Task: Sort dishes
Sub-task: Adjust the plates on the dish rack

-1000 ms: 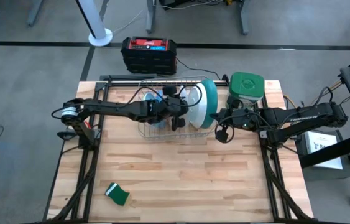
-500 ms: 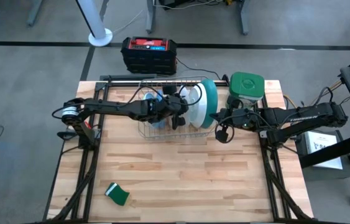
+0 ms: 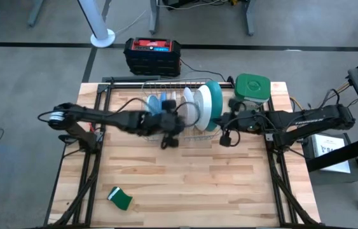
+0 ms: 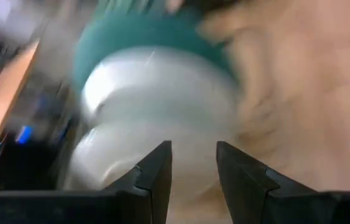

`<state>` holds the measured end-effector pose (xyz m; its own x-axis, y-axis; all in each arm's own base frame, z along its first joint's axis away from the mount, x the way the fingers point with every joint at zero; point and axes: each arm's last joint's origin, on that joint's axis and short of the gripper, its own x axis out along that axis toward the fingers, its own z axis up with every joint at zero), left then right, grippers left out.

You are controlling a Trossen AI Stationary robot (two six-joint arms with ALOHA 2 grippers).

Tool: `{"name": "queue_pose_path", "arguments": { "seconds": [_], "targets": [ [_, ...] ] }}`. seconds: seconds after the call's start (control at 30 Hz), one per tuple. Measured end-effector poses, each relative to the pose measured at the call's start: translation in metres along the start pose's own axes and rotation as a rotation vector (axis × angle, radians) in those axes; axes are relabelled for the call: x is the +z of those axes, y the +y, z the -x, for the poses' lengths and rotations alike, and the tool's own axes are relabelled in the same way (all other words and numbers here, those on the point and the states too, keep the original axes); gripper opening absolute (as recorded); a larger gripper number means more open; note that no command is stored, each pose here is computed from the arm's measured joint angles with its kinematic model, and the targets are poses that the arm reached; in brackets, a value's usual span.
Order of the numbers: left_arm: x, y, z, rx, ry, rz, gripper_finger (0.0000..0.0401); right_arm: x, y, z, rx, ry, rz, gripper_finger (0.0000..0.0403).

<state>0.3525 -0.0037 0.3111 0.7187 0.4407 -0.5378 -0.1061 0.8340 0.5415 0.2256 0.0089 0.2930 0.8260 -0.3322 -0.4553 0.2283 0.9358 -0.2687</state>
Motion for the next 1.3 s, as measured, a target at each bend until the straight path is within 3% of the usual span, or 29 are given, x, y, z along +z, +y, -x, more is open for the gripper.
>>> {"name": "queue_pose_path", "arguments": {
  "seconds": [0.17,0.3,0.37,0.5,0.63,1.0,1.3],
  "targets": [
    [0.011,-0.023,0.008,-0.128,-0.467,-0.044,0.0116,0.018,0.019,-0.029,0.17,-0.303,0.107,0.0],
    [-0.006,-0.04,0.028,-0.001,-0.349,-0.075,0.0116,0.025,0.02,-0.034,0.082,-0.347,0.127,0.0],
    [-0.017,-0.048,0.048,0.012,-0.312,-0.094,0.0116,0.023,0.019,-0.03,0.081,-0.342,0.12,0.0],
    [-0.035,-0.055,0.095,-0.029,-0.397,-0.063,0.0116,0.012,0.017,-0.017,0.097,-0.339,0.106,0.0],
    [-0.064,-0.055,0.125,0.038,-0.434,-0.007,0.0116,0.002,0.012,-0.002,0.092,-0.385,0.09,0.0],
    [-0.134,-0.056,0.132,0.094,-0.422,0.076,0.0116,-0.035,0.009,0.013,0.103,-0.38,0.095,0.0],
    [-0.158,-0.06,0.127,0.091,-0.421,0.113,0.0116,-0.062,0.009,0.016,0.102,-0.378,0.119,0.0]
  ]
}}
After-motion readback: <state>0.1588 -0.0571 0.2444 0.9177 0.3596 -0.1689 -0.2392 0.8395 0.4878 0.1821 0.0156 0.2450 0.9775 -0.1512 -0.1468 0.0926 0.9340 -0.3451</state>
